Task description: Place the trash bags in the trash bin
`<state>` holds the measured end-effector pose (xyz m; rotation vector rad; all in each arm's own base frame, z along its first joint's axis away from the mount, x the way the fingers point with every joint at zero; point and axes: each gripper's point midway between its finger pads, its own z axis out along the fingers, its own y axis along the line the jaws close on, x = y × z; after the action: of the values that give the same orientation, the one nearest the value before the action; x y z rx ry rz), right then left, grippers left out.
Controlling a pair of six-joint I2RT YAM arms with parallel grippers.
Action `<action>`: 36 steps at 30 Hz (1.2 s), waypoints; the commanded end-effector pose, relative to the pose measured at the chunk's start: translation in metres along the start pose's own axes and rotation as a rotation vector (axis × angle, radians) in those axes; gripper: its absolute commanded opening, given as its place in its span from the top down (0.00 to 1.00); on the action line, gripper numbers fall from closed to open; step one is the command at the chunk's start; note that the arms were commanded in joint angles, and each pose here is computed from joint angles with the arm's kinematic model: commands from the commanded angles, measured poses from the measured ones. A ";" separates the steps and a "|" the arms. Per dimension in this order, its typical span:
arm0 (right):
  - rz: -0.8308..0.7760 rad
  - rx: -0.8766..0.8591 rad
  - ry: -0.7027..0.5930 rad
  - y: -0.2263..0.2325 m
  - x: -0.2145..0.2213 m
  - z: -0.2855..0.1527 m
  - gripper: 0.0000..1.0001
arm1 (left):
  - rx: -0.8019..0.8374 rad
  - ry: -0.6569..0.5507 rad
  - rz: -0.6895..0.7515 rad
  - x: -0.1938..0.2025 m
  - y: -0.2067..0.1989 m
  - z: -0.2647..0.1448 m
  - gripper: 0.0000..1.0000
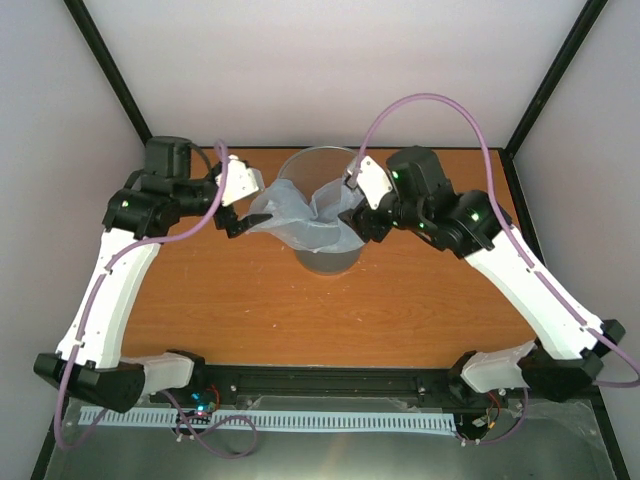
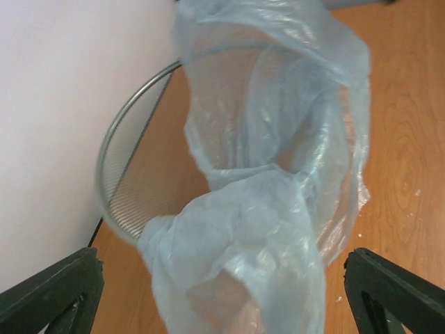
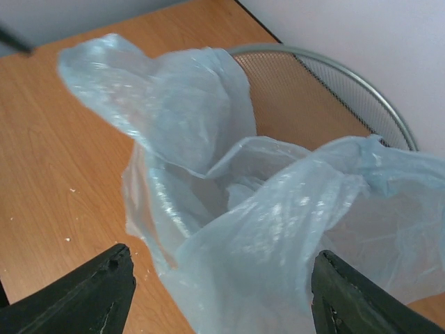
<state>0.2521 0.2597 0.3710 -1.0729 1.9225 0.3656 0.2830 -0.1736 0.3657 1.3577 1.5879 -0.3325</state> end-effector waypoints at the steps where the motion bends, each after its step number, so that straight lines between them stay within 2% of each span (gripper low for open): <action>1: 0.152 -0.007 0.029 -0.015 -0.004 0.011 0.30 | 0.140 0.046 0.154 -0.001 -0.023 0.010 0.04; 6: 0.193 -0.078 0.057 -0.010 -0.004 0.028 0.28 | 0.240 0.119 0.175 0.009 -0.040 0.024 0.05; 9: 0.205 -0.102 0.047 -0.008 -0.008 0.035 0.28 | 0.236 0.145 0.178 0.016 -0.043 0.036 0.07; 11: 0.213 -0.103 0.047 -0.009 -0.010 0.039 0.33 | 0.210 0.161 0.179 0.019 -0.041 0.044 0.11; 12: 0.219 -0.098 0.054 -0.011 -0.009 0.043 0.40 | 0.199 0.161 0.178 0.018 -0.039 0.047 0.14; 15: 0.242 -0.074 0.057 -0.024 -0.008 0.045 0.67 | 0.160 0.184 0.162 0.022 -0.029 0.054 0.31; 18: 0.270 -0.057 0.060 -0.037 -0.001 0.037 0.93 | 0.084 0.245 0.129 0.033 -0.010 0.065 0.55; 19: 0.281 -0.048 0.061 -0.042 0.003 0.033 0.97 | 0.047 0.266 0.109 0.036 -0.001 0.067 0.65; 22: 0.313 -0.049 0.068 -0.054 0.021 0.019 0.97 | -0.022 0.292 0.029 0.036 0.016 0.072 0.92; 23: 0.310 -0.045 0.072 -0.056 0.029 0.014 0.97 | -0.044 0.295 -0.003 0.036 0.021 0.073 0.98; 31: 0.264 0.079 0.074 -0.072 0.084 -0.013 0.97 | -0.279 0.231 -0.231 0.038 0.076 0.057 0.99; 36: 0.248 0.132 0.096 -0.074 0.113 -0.009 0.97 | -0.316 0.210 -0.403 0.056 0.095 0.050 1.00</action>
<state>0.2717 0.1597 0.3110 -0.7729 2.1575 0.3977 0.3791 -0.1598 0.3113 1.0738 1.9760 -0.1116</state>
